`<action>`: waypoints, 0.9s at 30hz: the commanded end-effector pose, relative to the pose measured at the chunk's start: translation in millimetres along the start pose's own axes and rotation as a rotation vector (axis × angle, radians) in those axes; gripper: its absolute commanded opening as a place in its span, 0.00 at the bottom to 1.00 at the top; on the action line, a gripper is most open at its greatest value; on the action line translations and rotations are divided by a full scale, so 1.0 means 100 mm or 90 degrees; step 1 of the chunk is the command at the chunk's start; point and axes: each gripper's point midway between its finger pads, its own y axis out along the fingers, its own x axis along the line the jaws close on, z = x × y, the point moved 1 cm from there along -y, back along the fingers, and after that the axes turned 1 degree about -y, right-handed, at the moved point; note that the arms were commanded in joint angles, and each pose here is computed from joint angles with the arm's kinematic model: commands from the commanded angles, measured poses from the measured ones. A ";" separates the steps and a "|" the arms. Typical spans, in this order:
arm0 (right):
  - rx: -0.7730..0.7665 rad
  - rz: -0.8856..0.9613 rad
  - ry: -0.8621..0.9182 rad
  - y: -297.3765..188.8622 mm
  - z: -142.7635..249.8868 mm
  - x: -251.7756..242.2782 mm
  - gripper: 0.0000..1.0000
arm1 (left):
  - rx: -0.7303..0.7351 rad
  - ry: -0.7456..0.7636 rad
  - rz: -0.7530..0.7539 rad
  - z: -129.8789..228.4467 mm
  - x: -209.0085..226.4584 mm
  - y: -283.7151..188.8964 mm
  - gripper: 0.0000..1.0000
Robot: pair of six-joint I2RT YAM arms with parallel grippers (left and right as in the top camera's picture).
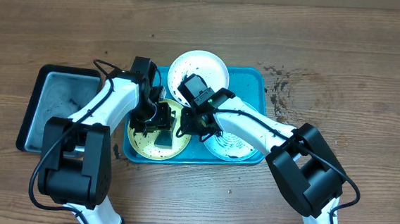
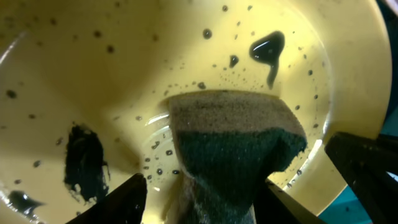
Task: Clean dirty plates on tray and stack at the side
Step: 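Scrub the yellow plate with the sponge in the left gripper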
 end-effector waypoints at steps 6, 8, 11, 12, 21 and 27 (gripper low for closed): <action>-0.014 -0.011 -0.004 -0.06 -0.09 0.04 0.04 | 0.005 0.000 0.013 0.00 -0.03 0.06 0.34; -0.014 -0.011 -0.004 -0.06 -0.09 0.04 0.04 | 0.004 -0.001 0.012 0.00 -0.03 0.06 0.25; -0.013 -0.011 -0.004 -0.06 -0.08 0.04 0.04 | -0.003 -0.023 -0.012 -0.02 0.03 0.06 0.13; -0.013 -0.011 -0.004 -0.06 -0.08 0.04 0.04 | -0.007 -0.034 -0.031 -0.03 0.08 0.06 0.10; -0.011 -0.009 -0.004 -0.06 -0.08 0.04 0.04 | -0.083 -0.087 -0.262 -0.18 0.66 -0.08 0.04; -0.011 -0.009 -0.004 -0.06 -0.08 0.04 0.04 | -0.150 -0.097 -0.382 -0.33 0.93 -0.26 0.04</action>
